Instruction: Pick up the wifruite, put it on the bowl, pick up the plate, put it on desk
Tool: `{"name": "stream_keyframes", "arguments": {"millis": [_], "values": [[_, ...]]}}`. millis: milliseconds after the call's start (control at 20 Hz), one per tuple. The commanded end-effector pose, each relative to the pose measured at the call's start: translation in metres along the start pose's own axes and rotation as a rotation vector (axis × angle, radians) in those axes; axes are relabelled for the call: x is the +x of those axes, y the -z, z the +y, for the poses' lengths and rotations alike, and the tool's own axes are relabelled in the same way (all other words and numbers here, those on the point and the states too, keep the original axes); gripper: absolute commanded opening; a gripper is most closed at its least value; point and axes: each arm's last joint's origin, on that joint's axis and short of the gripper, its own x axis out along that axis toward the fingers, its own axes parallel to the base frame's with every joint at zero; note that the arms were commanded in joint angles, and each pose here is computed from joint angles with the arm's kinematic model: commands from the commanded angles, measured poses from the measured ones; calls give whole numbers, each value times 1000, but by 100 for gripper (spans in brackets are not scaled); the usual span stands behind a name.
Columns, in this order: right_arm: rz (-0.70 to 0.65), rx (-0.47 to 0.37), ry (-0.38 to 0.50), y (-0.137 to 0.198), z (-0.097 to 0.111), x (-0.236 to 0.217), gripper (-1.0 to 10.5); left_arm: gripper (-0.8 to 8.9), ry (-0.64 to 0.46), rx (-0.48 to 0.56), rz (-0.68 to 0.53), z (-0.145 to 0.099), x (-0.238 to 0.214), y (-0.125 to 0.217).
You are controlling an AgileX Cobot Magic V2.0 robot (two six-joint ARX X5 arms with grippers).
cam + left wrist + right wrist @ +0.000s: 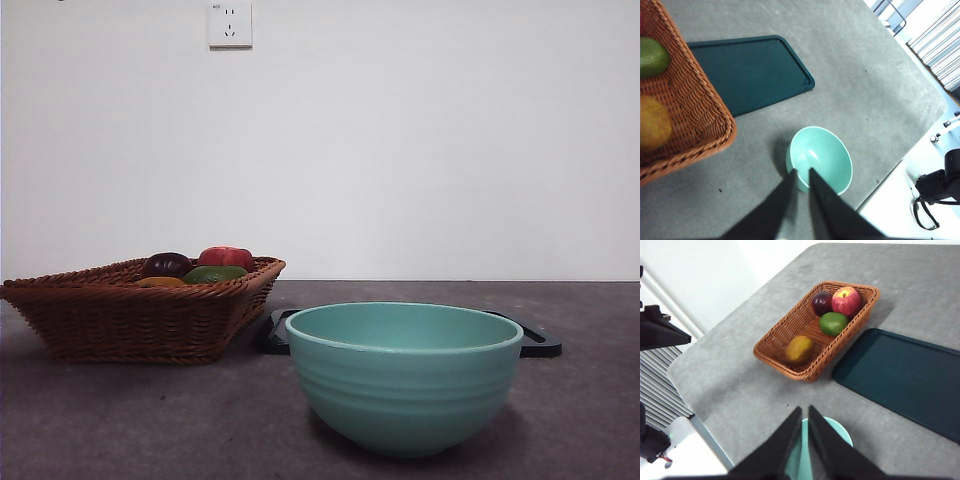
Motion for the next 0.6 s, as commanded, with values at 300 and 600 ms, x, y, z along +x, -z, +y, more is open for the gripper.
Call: {"name": "stream_keyframes", "arguments": {"millis": [300, 600], "values": [[42, 11, 68, 2, -1, -1, 603, 626, 13, 29, -12, -4, -3, -4], [68, 29, 87, 5, -1, -2, 602, 625, 10, -31, 2, -3, -2, -3]]}}
